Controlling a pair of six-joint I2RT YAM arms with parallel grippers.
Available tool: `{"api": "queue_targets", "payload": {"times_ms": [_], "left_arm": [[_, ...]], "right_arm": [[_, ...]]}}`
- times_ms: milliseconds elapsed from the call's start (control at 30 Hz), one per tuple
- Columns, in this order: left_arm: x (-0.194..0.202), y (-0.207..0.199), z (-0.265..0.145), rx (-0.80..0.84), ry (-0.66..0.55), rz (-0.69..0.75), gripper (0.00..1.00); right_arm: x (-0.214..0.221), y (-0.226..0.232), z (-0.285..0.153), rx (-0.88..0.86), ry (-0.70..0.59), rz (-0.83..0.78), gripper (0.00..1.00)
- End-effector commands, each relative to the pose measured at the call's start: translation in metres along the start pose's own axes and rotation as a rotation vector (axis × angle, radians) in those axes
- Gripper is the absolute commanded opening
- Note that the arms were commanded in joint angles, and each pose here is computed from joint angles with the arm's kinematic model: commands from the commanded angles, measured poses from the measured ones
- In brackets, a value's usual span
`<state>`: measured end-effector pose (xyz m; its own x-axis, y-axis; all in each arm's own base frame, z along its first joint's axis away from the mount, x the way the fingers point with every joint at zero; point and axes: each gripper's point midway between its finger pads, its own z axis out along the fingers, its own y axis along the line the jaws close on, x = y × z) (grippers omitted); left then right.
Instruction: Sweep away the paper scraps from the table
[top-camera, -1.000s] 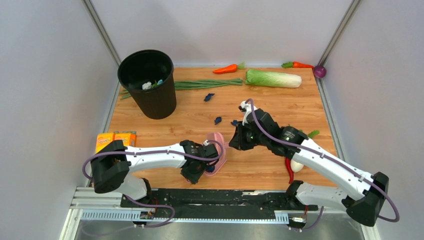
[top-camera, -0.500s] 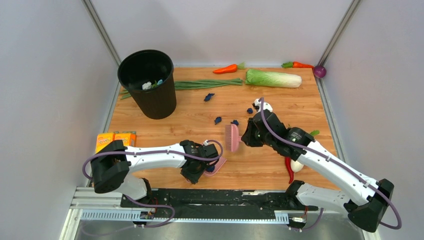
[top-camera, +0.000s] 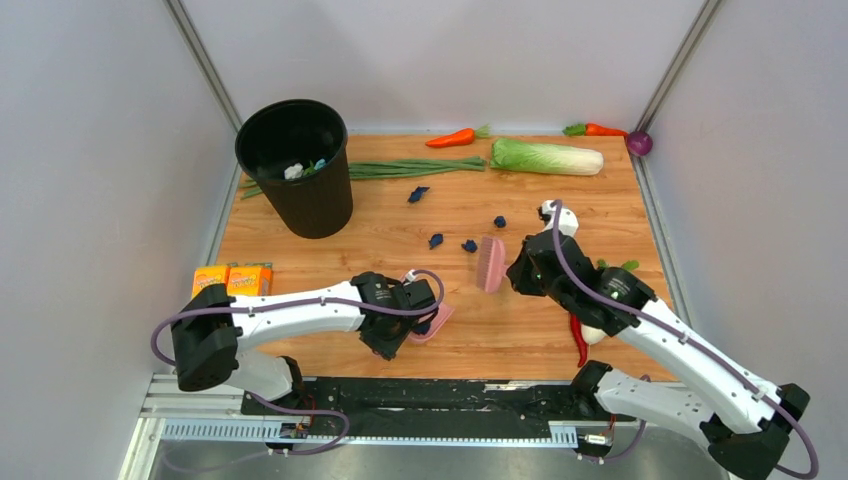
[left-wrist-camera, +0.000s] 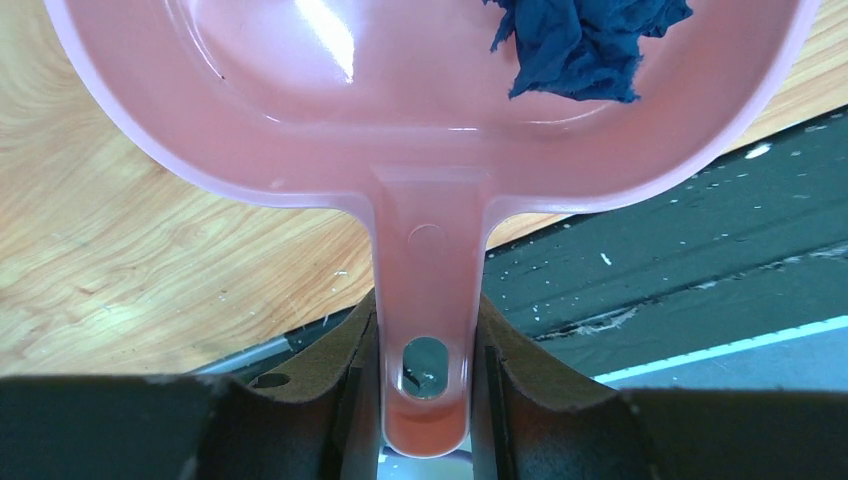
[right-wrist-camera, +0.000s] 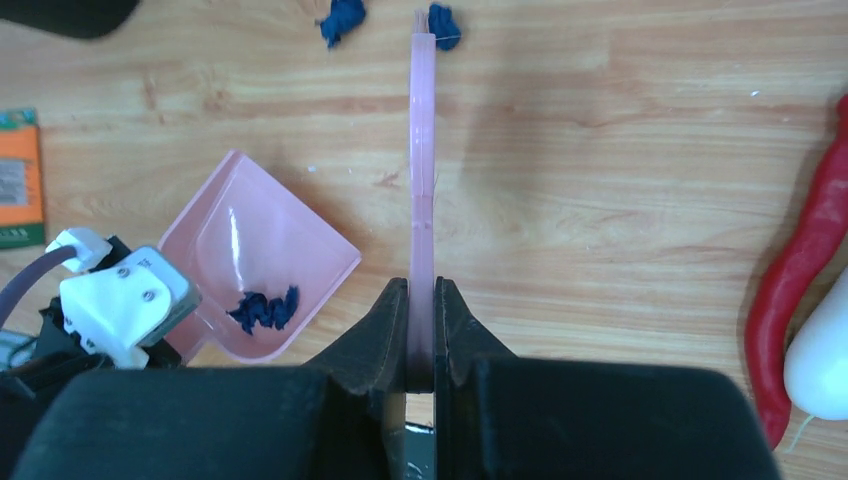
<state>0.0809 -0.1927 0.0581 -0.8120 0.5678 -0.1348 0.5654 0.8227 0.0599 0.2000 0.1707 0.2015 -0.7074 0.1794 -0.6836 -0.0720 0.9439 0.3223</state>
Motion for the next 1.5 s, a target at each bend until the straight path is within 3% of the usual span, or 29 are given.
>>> {"api": "queue_targets", "payload": {"times_ms": [0, 367, 933, 1200, 1467], "left_arm": [[-0.024, 0.001, -0.038, 0.002, -0.111, -0.017, 0.0], [-0.051, 0.012, -0.092, -0.021, -0.213, -0.032, 0.0], [-0.146, 0.063, -0.172, 0.136, -0.395, -0.226, 0.0], [-0.191, 0.103, -0.197, 0.207, -0.495, -0.464, 0.0], [-0.235, 0.144, -0.226, 0.255, -0.593, -0.596, 0.0]], "right_arm": [[-0.035, -0.004, -0.021, 0.016, -0.151, 0.098, 0.0], [-0.043, -0.016, -0.037, 0.015, -0.222, 0.178, 0.0], [-0.041, -0.019, -0.055, -0.031, -0.231, 0.263, 0.0], [-0.038, -0.015, -0.053, -0.041, -0.208, 0.281, 0.0], [-0.034, -0.013, -0.055, -0.067, -0.197, 0.327, 0.0]]}}
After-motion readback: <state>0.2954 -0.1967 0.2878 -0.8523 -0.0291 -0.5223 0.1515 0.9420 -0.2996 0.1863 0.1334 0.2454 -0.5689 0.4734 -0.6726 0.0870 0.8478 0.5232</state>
